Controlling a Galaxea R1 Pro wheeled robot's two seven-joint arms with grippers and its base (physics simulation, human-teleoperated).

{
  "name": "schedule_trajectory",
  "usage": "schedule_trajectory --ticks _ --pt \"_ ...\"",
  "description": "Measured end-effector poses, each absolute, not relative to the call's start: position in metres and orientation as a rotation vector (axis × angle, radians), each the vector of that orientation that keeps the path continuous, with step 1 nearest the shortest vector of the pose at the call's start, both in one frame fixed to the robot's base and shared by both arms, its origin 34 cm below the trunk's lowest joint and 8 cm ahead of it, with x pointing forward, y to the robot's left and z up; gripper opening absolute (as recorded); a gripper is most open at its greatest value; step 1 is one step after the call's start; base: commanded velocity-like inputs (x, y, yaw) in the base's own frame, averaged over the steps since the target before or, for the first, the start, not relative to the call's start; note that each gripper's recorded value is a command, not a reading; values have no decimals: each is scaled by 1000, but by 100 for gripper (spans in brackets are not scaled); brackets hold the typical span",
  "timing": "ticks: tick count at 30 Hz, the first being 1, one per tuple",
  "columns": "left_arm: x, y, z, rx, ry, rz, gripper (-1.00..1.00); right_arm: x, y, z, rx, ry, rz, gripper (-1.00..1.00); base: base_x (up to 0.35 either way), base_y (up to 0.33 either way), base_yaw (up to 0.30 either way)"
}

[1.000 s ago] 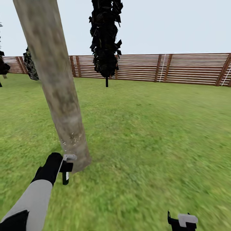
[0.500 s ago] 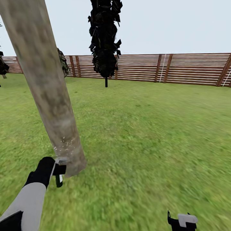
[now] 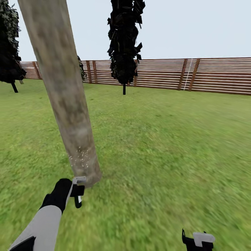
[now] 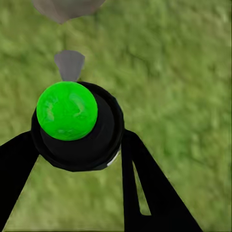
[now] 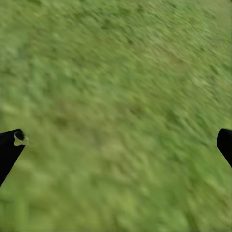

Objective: In the garden, pick up the pesticide atomizer on the floor and spray pesticide onto both trees until each tree trunk is fully covered.

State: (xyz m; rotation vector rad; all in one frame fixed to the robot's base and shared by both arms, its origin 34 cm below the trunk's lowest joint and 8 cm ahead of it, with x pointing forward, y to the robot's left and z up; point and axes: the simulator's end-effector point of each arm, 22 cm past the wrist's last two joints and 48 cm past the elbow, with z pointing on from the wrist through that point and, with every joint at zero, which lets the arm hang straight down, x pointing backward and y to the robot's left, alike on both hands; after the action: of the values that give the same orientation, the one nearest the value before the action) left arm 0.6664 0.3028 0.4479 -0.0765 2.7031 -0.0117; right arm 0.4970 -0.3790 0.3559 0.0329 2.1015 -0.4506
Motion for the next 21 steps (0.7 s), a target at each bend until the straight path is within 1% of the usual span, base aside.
schedule_trajectory --ticks 2,6,13,18,21 --pt "653 340 438 -104 2716 119 -100 497 -379 356 33 2102 -451 100 0 0 70" --pt "641 369 427 -119 2683 216 -100 497 -379 356 33 2101 -451 100 47 -19 17" --pt "627 362 411 -110 2691 203 -100 497 -380 357 33 2100 -453 100 239 -149 1" --pt "626 366 411 -114 2691 211 -100 497 -380 356 33 2099 -453 100 61 -263 0" --pt "625 367 410 -126 2691 206 -100 497 -380 357 33 2099 -454 100 162 -243 67"
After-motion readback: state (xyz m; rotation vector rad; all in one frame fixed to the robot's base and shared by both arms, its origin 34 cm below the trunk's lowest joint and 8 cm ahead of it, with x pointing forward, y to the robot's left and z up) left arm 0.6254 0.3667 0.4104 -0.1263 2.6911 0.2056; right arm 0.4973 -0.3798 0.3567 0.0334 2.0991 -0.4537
